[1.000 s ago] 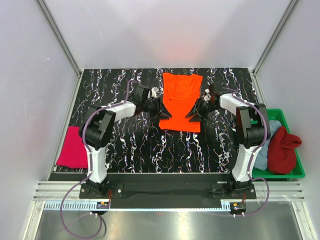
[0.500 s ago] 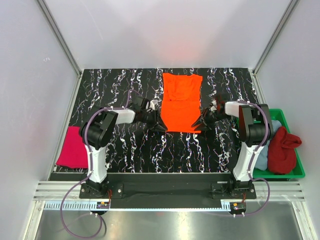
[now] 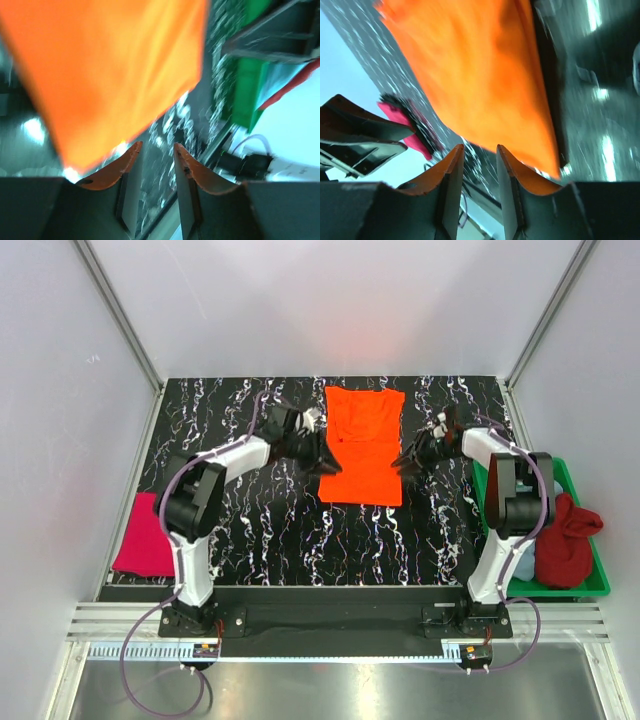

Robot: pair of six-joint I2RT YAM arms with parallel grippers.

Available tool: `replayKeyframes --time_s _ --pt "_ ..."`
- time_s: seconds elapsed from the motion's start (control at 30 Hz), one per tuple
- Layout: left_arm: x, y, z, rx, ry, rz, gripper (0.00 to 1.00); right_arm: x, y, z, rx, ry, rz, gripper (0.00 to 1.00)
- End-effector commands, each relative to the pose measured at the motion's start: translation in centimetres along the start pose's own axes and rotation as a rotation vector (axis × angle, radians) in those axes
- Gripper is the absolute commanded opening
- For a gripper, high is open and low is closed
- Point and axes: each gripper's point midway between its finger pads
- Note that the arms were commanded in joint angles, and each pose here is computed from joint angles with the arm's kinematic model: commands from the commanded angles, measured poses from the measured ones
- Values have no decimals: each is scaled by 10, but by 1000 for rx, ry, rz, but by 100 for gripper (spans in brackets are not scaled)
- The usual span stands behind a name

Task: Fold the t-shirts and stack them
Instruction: Fold the tshirt

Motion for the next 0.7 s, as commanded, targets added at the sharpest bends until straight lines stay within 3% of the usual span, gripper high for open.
replayKeyframes --time_s 0.0,0.27,0.53,0.67 --pt "48 14 -19 -97 22 -86 35 29 13 22 57 -9 -20 40" --pt "109 44 5 -235 -63 -192 35 75 45 28 105 23 -27 39" --pt "127 52 49 -213 -107 -188 35 123 45 -2 115 103 -69 38" --pt "129 43 46 -201 -97 -185 35 137 32 -1 127 114 -105 40"
Point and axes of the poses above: each gripper's point midway between its finger pads, its own y axis out along the fingers, its own z axis along the line the jaws close on, x = y × z, and after that the axes turned 3 degrees about y, right-handed
